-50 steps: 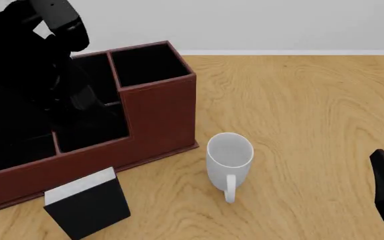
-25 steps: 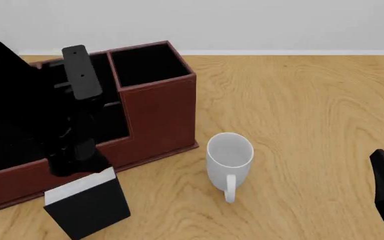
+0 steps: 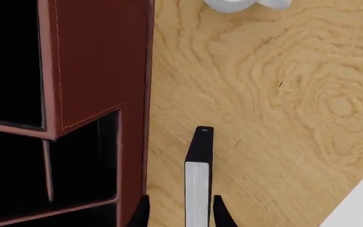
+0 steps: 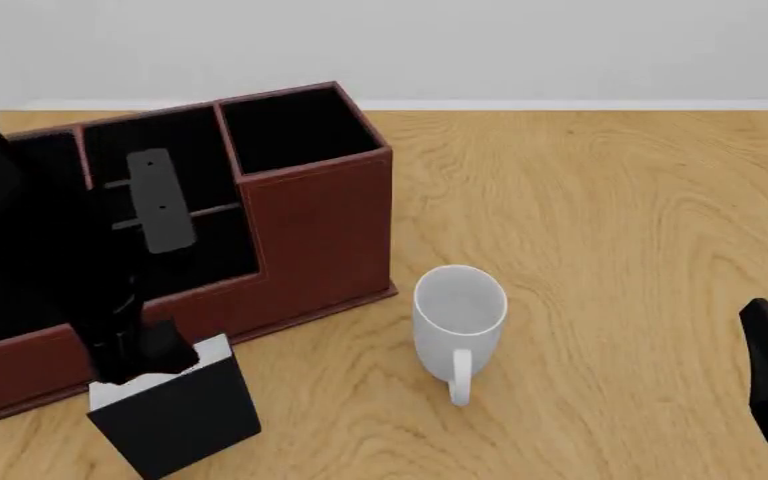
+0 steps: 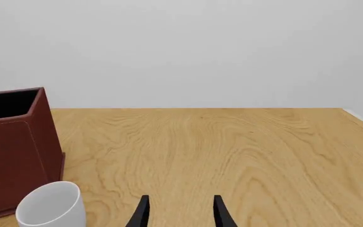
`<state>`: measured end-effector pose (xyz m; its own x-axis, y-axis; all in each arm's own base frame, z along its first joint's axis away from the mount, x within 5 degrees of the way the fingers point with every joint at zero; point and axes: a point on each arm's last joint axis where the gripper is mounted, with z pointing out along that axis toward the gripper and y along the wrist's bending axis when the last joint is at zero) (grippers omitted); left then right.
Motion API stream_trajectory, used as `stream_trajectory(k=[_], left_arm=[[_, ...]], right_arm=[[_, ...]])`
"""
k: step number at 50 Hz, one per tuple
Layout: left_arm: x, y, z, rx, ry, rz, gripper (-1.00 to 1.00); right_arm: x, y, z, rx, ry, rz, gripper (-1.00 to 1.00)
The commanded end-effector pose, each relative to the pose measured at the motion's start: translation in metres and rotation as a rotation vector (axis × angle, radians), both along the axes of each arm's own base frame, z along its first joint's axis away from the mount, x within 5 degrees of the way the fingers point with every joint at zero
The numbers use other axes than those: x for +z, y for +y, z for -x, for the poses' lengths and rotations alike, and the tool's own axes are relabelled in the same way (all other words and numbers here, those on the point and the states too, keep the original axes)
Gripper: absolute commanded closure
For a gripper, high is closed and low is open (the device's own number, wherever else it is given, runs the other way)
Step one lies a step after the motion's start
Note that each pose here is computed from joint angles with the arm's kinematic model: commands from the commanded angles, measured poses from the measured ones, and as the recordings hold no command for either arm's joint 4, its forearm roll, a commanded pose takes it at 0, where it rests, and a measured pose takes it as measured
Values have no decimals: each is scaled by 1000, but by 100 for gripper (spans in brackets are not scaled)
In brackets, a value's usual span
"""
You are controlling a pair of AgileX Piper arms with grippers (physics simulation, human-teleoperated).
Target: Pick up the book and place it in the front compartment of the caddy.
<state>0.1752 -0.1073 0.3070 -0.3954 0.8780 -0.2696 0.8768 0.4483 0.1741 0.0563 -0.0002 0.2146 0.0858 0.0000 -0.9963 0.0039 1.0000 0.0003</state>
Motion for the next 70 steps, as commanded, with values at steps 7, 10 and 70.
stream_trajectory(k=[7, 10, 70], left_arm=[[-23, -12, 21, 30, 25, 41, -100], [-27, -12, 25, 39, 31, 44, -100], [-37, -6, 48, 31, 42, 58, 100]], right_arm=[[0, 0, 0, 0, 0, 0, -100], [0, 0, 0, 0, 0, 0, -100], [0, 0, 0, 0, 0, 0, -100]])
